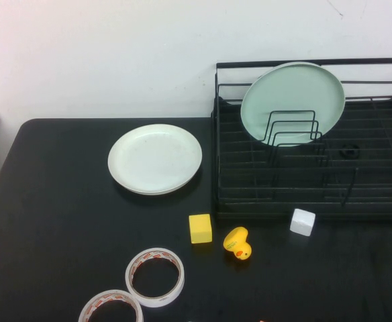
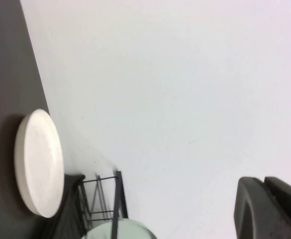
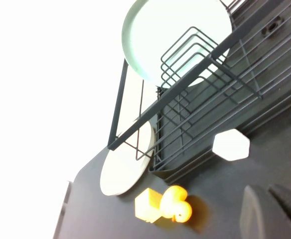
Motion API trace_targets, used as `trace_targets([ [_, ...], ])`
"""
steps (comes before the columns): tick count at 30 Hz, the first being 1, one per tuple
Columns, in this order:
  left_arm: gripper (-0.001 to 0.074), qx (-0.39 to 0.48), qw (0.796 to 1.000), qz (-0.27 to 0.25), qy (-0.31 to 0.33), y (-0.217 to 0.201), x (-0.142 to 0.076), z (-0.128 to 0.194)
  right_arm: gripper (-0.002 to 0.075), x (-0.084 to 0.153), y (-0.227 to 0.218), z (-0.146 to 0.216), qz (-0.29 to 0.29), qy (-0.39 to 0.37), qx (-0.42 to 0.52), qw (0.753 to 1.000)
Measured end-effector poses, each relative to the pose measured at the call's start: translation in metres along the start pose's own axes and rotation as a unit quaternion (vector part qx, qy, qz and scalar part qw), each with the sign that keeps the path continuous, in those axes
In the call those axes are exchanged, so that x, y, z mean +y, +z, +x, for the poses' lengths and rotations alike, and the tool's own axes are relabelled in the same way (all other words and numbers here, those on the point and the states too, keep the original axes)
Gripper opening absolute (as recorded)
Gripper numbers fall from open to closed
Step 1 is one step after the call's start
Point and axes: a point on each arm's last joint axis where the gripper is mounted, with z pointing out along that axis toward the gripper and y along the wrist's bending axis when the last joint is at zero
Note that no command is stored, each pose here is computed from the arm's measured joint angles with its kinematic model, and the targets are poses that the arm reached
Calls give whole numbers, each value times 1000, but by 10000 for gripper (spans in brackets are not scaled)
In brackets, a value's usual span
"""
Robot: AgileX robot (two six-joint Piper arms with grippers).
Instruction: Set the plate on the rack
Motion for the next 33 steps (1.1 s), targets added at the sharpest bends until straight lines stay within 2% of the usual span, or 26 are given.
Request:
trace_targets([
  [4,-2,0,1000,0,-20,0,0,0,10,0,0,-1,0,-7,-6,1000],
  [6,-2,-2,1000,1,7,0,0,0,10,0,0,-1,0,-19,-6,1000],
  [8,-2,7,996,0,88,0,-1,1,9,0,0,-1,1,-38,-6,999],
  [10,-2,30,981,9,191,-2,-14,5,9,0,0,-1,2,-53,-6,999],
  [12,-2,46,949,27,311,-4,-39,6,10,0,0,-1,2,-60,-5,998],
  [14,-2,59,904,37,422,-5,-71,7,9,0,0,-1,2,-63,-4,998],
  [16,-2,83,861,24,502,-1,-102,6,10,0,0,-1,2,-65,-4,998],
  [17,-2,101,843,10,529,4,-115,6,10,0,0,-1,2,-68,-4,998],
  [20,-2,165,805,-40,568,24,-149,6,10,0,0,-1,2,-74,-4,997],
  [23,-2,244,779,-98,569,53,-161,9,9,0,0,-1,2,-76,-4,997],
  [27,-1,316,742,-127,578,93,-169,18,10,0,0,-1,2,-77,-4,997],
  [32,40,362,655,-140,649,136,-169,35,9,0,0,-1,3,-78,-4,997],
  [33,55,367,646,-154,652,145,-167,40,10,0,0,-1,3,-82,-4,997],
])
